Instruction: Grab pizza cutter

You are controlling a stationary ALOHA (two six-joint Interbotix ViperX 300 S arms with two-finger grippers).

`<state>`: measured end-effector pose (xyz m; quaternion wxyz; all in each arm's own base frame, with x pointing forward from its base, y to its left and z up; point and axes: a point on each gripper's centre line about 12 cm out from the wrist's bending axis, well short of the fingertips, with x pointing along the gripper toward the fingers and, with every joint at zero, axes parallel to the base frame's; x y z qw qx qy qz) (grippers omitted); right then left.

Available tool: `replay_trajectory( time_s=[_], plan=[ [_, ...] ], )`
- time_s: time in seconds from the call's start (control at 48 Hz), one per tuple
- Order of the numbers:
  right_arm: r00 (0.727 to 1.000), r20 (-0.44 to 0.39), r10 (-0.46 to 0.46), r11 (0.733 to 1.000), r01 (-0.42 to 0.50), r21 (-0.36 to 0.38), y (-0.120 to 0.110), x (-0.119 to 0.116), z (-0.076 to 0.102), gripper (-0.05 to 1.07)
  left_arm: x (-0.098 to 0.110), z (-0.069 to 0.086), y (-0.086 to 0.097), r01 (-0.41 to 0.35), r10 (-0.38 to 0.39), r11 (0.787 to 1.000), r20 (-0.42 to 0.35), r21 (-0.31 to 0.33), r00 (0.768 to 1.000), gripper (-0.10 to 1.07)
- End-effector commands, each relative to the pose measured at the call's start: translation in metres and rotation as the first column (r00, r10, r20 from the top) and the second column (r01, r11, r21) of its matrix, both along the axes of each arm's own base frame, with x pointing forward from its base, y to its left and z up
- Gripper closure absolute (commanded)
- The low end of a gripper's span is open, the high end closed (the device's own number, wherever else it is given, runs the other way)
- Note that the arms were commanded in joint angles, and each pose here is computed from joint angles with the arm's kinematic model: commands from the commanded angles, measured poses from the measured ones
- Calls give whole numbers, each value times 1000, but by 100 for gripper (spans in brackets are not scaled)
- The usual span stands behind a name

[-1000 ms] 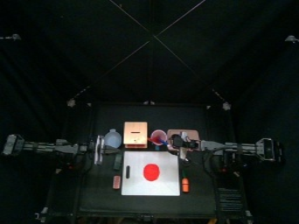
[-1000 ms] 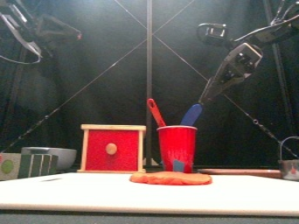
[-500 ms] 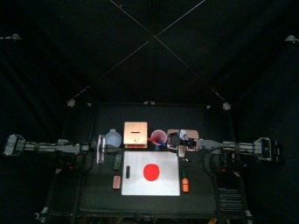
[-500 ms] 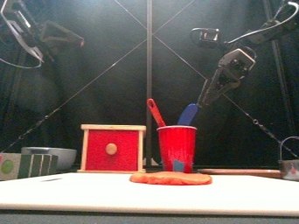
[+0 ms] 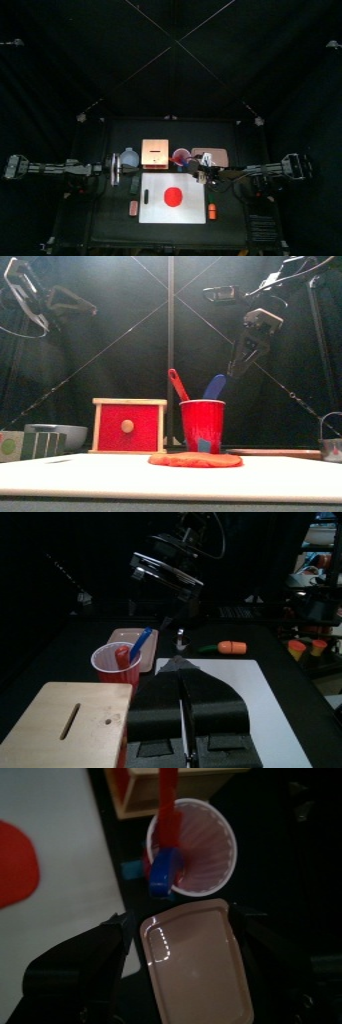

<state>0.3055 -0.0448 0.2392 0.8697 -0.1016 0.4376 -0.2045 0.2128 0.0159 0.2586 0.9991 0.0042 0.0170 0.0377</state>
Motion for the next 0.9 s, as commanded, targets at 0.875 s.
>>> replay_trajectory(
  time_s=[0.875],
  plan=[
    [989, 100, -104, 994, 101, 43, -24, 27, -26, 2, -3, -3, 10, -51, 52, 999, 32, -16, 998, 97]
  ],
)
